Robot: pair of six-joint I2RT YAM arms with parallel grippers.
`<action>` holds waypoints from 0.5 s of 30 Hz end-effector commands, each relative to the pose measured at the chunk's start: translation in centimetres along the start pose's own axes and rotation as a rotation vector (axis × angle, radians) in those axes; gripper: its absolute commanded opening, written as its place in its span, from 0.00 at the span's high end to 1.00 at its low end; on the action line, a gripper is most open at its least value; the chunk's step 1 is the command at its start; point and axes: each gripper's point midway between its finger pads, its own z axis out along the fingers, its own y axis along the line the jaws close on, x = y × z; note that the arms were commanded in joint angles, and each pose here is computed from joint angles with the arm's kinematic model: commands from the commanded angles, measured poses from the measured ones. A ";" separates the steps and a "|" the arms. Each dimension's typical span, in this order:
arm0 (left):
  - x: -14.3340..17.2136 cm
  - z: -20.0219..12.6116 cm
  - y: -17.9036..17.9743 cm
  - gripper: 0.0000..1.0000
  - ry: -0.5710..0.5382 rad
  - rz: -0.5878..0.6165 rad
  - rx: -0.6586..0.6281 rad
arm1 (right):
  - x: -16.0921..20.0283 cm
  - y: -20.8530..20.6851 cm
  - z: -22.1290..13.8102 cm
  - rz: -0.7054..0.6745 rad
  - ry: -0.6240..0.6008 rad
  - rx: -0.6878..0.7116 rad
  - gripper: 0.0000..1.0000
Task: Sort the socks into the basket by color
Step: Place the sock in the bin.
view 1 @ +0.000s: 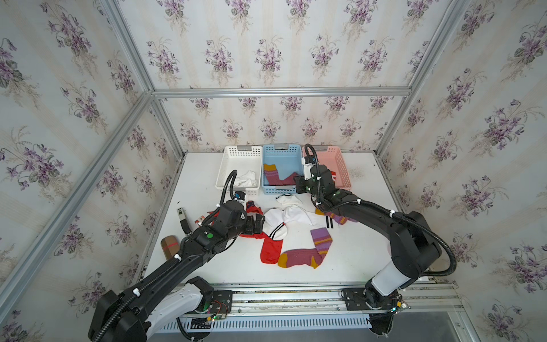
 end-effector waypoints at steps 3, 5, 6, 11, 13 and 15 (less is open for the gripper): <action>0.5 0.2 -1.1 0.01 0.006 -0.014 0.061 | 1.1 -1.4 -2.0 0.046 -0.030 0.038 0.77; 1.3 0.4 -1.2 0.02 0.023 -0.024 0.064 | 2.0 -1.8 -2.5 0.053 -0.019 0.046 0.77; 1.7 0.5 -1.3 0.03 0.030 -0.027 0.064 | 2.5 -2.0 -2.7 0.056 -0.013 0.051 0.77; 4.3 1.1 -2.1 0.10 0.069 -0.049 0.077 | 4.0 -3.1 -3.2 0.056 0.011 0.091 0.77; 5.6 1.3 -2.8 0.11 0.089 -0.041 0.083 | 4.4 -3.5 -3.1 0.054 0.019 0.102 0.77; 6.9 1.5 -3.4 0.13 0.107 -0.036 0.090 | 4.7 -3.7 -3.0 0.054 0.030 0.111 0.77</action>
